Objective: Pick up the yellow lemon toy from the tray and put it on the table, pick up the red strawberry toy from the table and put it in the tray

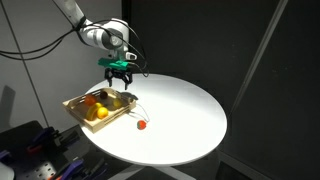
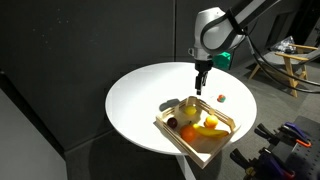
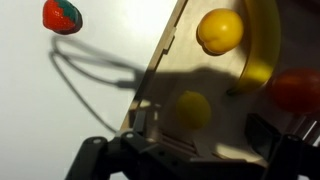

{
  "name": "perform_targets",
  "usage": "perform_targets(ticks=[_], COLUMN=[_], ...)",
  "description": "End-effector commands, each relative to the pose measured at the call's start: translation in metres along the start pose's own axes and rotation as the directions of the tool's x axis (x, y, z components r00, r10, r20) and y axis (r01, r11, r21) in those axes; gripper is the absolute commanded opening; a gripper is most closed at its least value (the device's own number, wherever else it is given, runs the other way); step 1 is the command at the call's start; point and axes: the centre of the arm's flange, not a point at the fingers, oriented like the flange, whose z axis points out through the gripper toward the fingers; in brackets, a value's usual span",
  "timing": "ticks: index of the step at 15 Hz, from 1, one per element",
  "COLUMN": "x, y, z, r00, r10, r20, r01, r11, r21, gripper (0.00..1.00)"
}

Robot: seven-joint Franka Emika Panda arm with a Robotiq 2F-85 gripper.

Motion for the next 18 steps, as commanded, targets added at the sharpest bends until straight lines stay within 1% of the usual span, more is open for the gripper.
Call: perform_targets(ticks=[1,7,14,18], x=[0.016,0.024,0.028,0.023], y=[-0.001,-0.009,-0.02,-0.023], z=[0.005,0.02,0.031,0.03], r00=[1.0,0.999,0.996,0.994], r10=[-0.017,-0.039,-0.07,-0.068], r20=[-0.02,-0.023,-0.061,-0.083], r01=[0.017,0.039,0.068,0.064], r11=[1.0,0.999,0.997,0.997], r21=[0.003,0.002,-0.032,-0.05], gripper=[1.0,1.0,1.0,1.0])
